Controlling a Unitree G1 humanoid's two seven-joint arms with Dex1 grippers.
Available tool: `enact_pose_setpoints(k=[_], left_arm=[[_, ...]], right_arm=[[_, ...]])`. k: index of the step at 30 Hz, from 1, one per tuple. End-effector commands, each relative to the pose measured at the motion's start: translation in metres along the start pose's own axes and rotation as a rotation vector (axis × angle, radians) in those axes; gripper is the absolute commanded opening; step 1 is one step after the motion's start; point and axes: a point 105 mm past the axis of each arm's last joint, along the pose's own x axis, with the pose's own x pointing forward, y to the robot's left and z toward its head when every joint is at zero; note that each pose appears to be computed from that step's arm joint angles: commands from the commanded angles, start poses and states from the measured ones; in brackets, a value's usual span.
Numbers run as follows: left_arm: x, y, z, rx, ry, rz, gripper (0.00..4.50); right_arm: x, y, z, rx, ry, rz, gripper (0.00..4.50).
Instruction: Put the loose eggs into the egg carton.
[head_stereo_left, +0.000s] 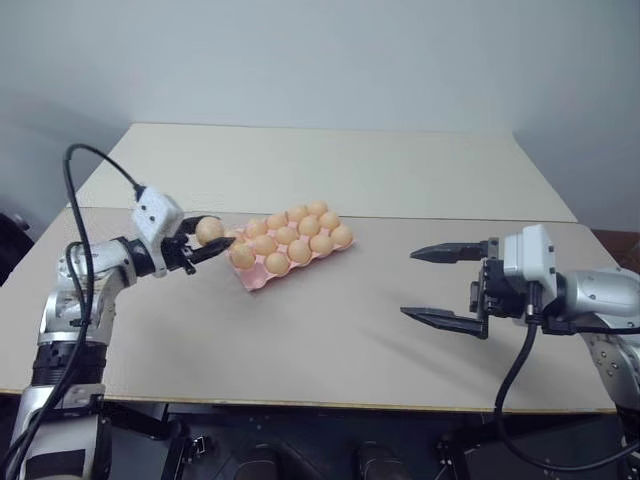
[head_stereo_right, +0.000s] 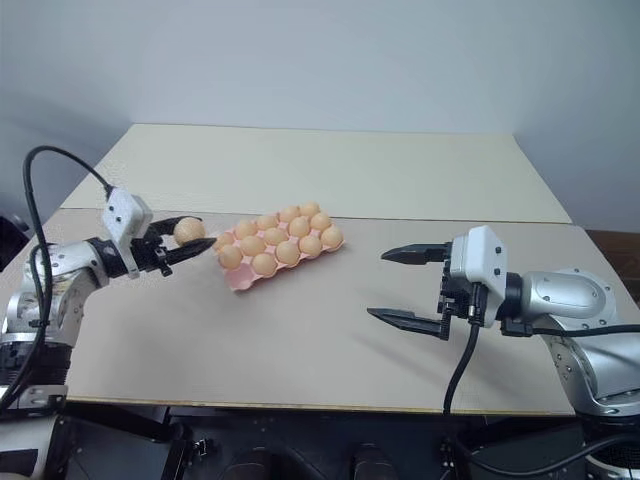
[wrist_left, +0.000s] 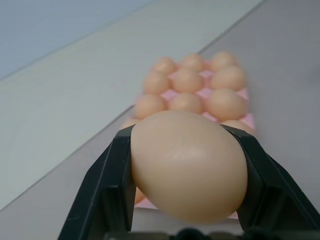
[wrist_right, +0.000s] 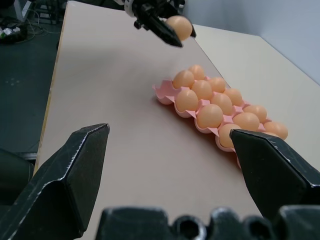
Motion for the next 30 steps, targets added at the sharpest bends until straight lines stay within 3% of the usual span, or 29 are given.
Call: enact_pose_setpoints(k=[1, 4, 11, 19, 30], left_arm=[[0.016, -0.015, -0.004, 0.023, 0.018, -0.072, 2.22], [0.027, -0.018, -0.014, 0.030, 0.059, -0.070, 2.22], [0.036, -0.011, -0.016, 0.039, 0.080, -0.033, 4.49], [0.006, -0.011, 0.032, 0.102, -0.100, -0.050, 4.49], [-0.100, -0.031, 0.030, 0.075, -0.008, -0.090, 4.49]], right_arm=[[-0.001, -0.001, 0.008, -0.032, -0.019, -0.008, 4.50], [-0.002, -0.001, 0.009, -0.033, -0.019, -0.012, 4.50], [-0.003, 0.002, 0.010, -0.028, -0.017, -0.021, 4.50], [-0.002, 0.002, 0.009, -0.018, -0.021, -0.022, 4.50], [-0.010, -0.012, -0.003, 0.013, 0.006, 0.007, 4.50]])
